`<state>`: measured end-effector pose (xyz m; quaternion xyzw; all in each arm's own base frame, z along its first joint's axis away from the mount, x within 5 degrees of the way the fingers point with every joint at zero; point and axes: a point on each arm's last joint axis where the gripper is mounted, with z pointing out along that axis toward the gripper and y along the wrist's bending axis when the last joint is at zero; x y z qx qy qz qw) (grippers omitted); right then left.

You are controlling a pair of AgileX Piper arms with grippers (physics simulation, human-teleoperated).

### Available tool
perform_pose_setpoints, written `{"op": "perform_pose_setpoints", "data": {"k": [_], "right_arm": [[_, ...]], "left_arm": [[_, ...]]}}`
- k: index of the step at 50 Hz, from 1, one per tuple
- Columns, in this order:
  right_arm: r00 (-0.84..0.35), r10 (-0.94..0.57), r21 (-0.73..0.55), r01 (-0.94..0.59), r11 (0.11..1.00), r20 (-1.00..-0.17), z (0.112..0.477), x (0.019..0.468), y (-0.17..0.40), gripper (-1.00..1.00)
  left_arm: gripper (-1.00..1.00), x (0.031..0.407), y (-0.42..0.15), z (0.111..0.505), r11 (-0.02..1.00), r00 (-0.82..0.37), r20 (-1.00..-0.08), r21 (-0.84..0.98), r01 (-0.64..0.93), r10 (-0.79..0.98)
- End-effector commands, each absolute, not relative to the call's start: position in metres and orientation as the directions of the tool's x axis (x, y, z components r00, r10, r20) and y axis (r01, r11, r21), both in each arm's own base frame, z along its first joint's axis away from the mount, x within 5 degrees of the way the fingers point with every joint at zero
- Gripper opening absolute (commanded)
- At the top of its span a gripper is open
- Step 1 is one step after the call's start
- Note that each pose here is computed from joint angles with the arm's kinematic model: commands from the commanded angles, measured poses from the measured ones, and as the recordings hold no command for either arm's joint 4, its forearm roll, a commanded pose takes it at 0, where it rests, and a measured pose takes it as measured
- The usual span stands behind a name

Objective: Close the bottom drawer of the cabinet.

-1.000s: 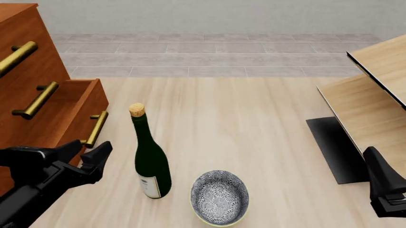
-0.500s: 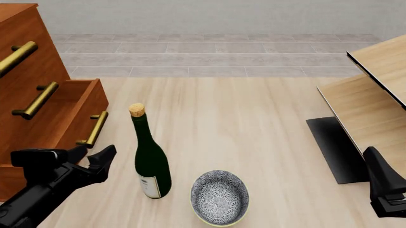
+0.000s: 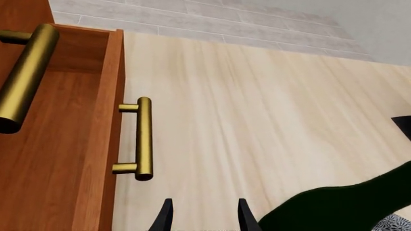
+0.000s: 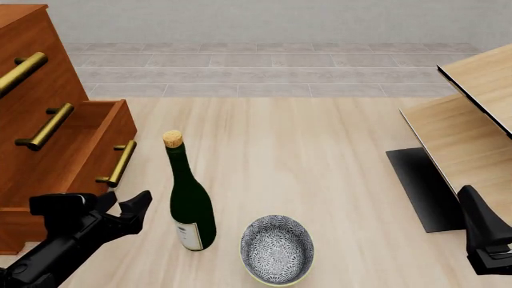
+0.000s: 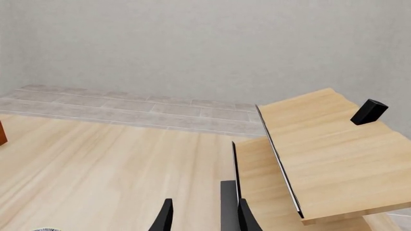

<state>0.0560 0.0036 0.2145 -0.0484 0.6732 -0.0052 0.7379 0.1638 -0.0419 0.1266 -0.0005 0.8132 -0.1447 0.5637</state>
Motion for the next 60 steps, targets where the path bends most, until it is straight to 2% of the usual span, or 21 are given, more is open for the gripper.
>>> {"op": "perform_pose_setpoints", "data": {"k": [1,24,60], "right_arm": [[0.094,-0.073,-0.078,-0.059,0.995,-0.993,0.214,0.056,0.004,1.00],[0.095,-0.072,-0.078,-0.060,0.995,-0.993,0.214,0.056,0.004,1.00],[0.099,-0.074,-0.081,-0.061,0.995,-0.992,0.215,0.056,0.004,1.00]], "left_arm": [[1.00,0.166,-0.040,0.118,0.959,-0.388,-0.904,-0.248,0.134,-0.179],[1.00,0.175,-0.022,0.102,0.973,-0.439,-0.875,-0.232,0.013,-0.203],[1.00,0.186,-0.003,0.095,0.988,-0.438,-0.886,-0.142,-0.053,-0.151]]}}
